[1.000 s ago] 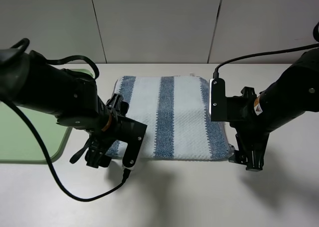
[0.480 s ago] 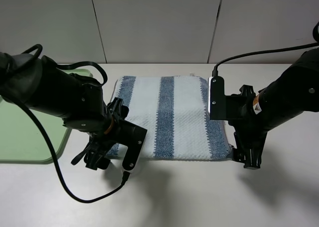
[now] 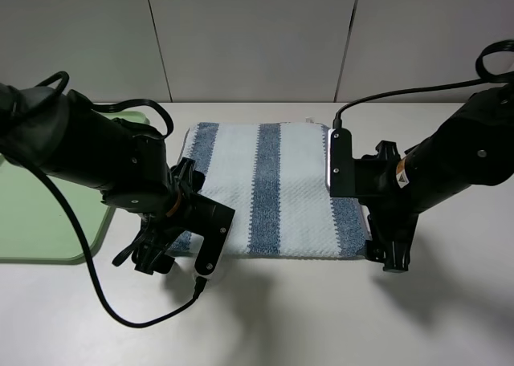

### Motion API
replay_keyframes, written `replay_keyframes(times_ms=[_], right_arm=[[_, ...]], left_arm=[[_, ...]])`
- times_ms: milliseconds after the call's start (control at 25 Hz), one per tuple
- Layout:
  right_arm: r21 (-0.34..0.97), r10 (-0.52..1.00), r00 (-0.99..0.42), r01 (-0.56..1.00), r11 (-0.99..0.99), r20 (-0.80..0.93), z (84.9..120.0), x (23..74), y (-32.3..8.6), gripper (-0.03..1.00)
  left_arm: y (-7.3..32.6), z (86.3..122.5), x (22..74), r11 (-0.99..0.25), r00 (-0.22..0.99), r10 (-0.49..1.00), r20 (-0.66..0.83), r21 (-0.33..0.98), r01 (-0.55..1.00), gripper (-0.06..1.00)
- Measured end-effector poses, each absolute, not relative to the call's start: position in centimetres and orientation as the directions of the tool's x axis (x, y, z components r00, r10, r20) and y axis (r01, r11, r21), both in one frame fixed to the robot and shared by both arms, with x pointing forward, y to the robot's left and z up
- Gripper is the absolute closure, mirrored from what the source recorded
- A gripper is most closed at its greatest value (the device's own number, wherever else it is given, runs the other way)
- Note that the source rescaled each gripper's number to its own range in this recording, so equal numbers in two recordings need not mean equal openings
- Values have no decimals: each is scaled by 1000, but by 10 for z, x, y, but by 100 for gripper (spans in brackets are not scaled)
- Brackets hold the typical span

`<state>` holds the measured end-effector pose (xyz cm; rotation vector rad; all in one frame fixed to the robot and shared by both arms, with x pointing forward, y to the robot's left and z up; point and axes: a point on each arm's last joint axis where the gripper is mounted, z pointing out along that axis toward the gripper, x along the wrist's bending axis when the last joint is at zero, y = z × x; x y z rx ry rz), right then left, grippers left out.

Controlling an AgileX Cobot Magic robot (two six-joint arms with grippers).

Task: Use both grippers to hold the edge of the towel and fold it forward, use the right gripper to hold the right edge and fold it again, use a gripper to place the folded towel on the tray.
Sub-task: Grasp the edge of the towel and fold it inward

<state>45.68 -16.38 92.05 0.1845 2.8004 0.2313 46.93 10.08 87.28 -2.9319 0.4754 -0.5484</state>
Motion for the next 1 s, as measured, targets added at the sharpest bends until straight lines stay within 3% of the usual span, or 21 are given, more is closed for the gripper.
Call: replay_keyframes(times_ms=[520,1000], right_arm=[[119,124,-966,99,988,-226,874,462,-159,-3],[147,112,-959,75,986,-259,873,466,-156,-3]], left_arm=[[101,873,469,-943,885,-326,332,-175,-282,-5],[101,873,469,-943,885,-326,332,-175,-282,-5]])
